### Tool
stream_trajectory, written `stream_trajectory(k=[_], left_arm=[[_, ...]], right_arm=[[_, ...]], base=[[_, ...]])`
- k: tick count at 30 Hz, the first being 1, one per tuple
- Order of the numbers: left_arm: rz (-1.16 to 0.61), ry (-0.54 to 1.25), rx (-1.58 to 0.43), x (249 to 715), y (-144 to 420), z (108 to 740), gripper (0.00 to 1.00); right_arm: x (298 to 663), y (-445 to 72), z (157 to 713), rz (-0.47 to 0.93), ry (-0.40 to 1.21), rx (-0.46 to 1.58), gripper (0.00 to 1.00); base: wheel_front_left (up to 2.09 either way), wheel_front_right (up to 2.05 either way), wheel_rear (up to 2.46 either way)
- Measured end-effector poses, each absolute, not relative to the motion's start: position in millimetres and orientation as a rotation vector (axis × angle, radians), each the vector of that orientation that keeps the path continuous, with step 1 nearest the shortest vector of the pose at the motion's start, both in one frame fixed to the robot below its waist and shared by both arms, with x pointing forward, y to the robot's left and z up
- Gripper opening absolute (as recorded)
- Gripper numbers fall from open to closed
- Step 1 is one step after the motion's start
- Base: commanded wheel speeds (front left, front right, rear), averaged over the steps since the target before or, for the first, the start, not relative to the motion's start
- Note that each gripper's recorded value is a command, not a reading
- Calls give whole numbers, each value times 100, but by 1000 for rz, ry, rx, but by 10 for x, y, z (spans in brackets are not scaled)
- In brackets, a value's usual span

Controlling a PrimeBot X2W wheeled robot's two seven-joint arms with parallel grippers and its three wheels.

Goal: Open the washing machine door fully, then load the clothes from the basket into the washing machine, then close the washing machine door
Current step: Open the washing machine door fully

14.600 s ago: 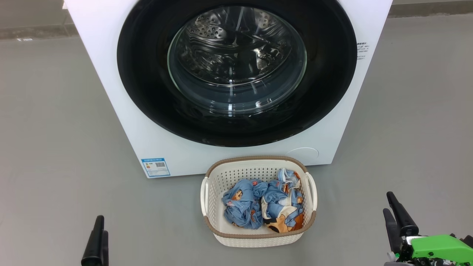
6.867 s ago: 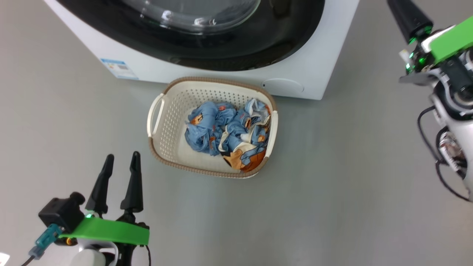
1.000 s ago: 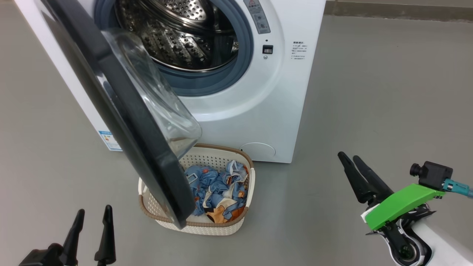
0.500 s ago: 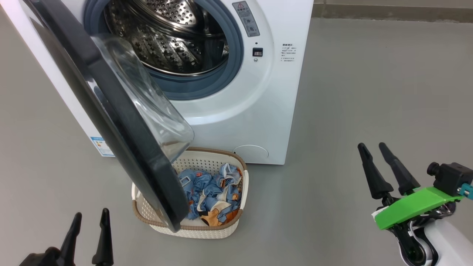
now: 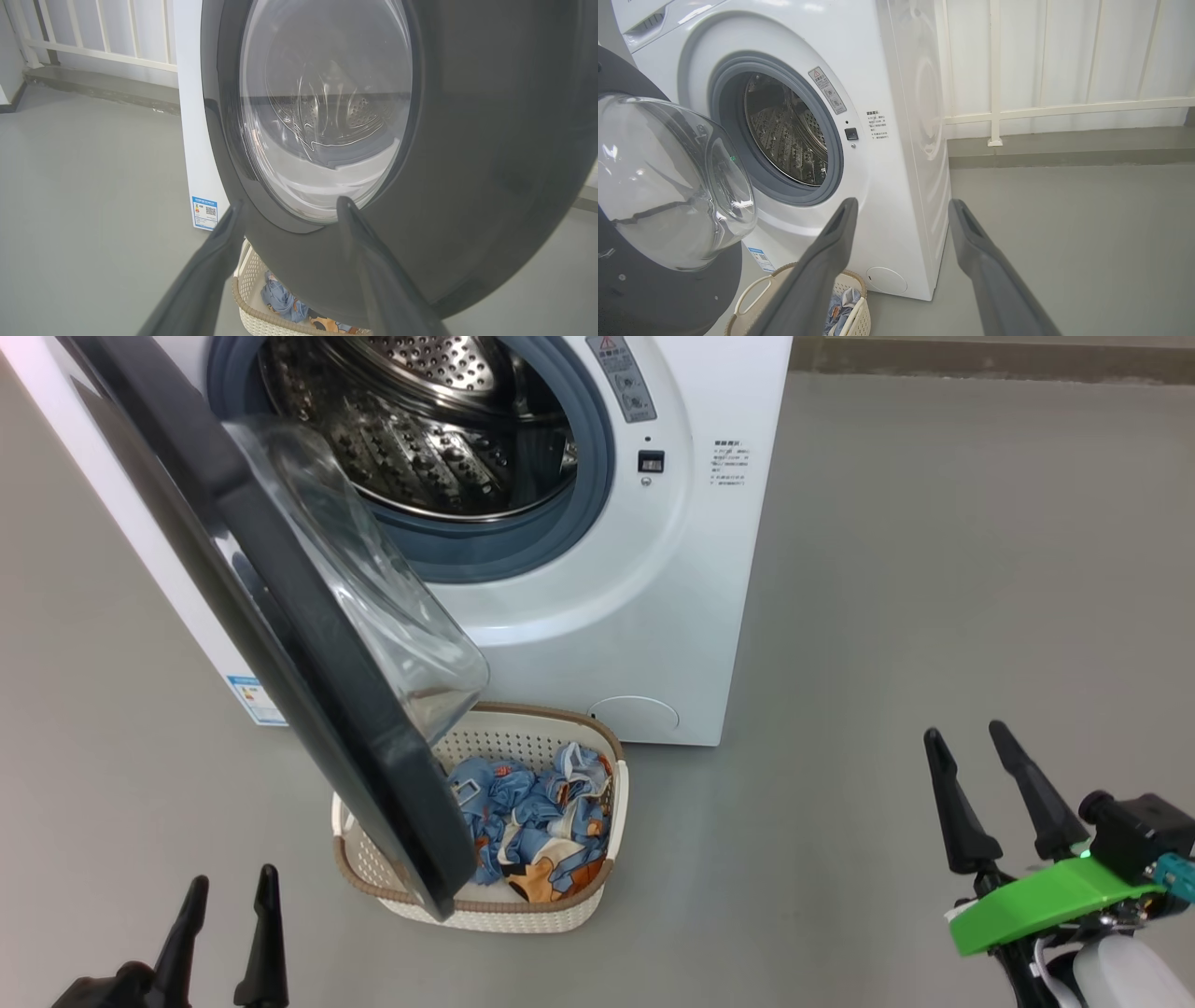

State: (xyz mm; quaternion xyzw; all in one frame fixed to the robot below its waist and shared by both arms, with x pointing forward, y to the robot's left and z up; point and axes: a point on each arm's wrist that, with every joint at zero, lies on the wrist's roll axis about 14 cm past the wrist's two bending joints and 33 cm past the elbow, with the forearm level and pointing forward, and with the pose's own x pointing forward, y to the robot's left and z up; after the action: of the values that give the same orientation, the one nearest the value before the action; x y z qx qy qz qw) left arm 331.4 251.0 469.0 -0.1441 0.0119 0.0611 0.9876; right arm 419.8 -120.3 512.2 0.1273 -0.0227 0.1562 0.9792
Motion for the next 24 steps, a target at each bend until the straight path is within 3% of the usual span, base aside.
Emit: stream_trajectory(k=[17, 18, 19, 20, 24], left_arm=[[142, 33, -296, 3328, 2555, 4655, 100], [144, 27, -296, 3338, 2563, 4672, 44], [146, 20, -296, 3348, 2575, 4695, 13], [149, 14, -296, 3354, 2588, 4713, 0], [166, -14, -303, 3355, 2649, 4788, 0]], right_arm=[[4182, -1219, 4920, 295, -2, 195, 100], [4183, -1216, 4926, 296, -4, 195, 100], [4184, -1212, 4933, 297, -6, 195, 100], [4186, -1207, 4939, 298, -7, 193, 100], [4191, -1178, 4955, 303, -12, 198, 100]], base=[[0, 0, 0], [0, 0, 0], [0, 0, 0], [0, 0, 0], [0, 0, 0]])
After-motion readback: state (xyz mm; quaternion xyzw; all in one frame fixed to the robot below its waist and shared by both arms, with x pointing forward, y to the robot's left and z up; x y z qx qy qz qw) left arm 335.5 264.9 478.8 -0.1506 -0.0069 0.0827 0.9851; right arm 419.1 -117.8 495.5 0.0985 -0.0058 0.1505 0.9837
